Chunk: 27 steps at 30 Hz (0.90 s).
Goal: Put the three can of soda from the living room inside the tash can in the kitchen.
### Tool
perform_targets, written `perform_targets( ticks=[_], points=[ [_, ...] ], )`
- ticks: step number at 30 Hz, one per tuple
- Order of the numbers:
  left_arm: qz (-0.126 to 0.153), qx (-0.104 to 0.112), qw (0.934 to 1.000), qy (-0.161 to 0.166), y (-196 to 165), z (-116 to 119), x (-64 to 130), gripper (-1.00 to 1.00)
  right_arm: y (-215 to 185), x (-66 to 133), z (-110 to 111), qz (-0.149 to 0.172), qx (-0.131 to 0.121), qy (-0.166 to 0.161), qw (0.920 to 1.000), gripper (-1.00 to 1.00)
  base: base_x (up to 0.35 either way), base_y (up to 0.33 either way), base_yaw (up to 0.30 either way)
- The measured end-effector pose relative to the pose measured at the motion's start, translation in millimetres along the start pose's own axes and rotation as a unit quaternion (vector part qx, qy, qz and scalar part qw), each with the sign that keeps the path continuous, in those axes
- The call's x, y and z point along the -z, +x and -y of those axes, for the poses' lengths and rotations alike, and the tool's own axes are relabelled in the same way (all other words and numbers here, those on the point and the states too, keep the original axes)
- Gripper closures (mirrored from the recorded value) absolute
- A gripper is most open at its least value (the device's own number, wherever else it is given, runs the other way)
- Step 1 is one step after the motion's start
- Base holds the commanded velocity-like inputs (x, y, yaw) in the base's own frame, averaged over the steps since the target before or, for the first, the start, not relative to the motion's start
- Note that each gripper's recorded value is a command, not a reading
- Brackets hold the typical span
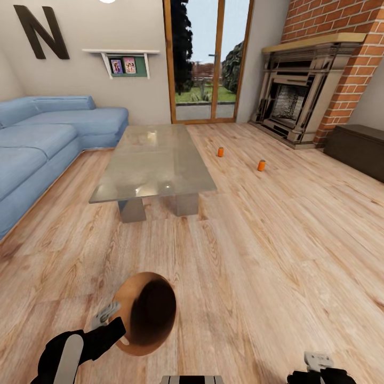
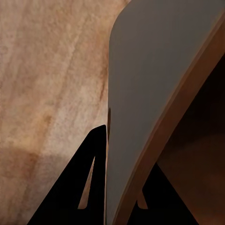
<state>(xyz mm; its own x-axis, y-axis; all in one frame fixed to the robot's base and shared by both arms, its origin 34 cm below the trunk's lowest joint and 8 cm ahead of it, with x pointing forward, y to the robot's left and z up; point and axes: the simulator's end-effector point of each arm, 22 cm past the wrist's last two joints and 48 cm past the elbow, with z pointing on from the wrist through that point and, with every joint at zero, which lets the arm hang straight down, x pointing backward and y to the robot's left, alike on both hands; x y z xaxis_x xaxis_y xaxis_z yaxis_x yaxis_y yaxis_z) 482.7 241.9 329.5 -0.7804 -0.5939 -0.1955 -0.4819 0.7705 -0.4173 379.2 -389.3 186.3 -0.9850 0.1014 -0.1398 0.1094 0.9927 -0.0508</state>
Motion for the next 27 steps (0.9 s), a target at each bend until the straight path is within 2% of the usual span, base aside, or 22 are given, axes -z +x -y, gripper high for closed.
perform_targets(
  ticks=[8, 27],
  points=[
    [0.0, 0.0, 1.0, 0.0, -0.2, 0.0, 0.1, 1.0, 12.6, -6.6, -2.1, -0.005, 0.001, -0.004, 1.0, -1.0, 0.0, 0.0, 0.0],
    [-0.001, 0.0, 1.0, -0.001, 0.3, -0.6, -0.6, 1.0, 4.2, -4.3, 0.1, 0.004, 0.002, -0.005, 1.0, -1.0, 0.0, 0.0, 0.0]
  ],
)
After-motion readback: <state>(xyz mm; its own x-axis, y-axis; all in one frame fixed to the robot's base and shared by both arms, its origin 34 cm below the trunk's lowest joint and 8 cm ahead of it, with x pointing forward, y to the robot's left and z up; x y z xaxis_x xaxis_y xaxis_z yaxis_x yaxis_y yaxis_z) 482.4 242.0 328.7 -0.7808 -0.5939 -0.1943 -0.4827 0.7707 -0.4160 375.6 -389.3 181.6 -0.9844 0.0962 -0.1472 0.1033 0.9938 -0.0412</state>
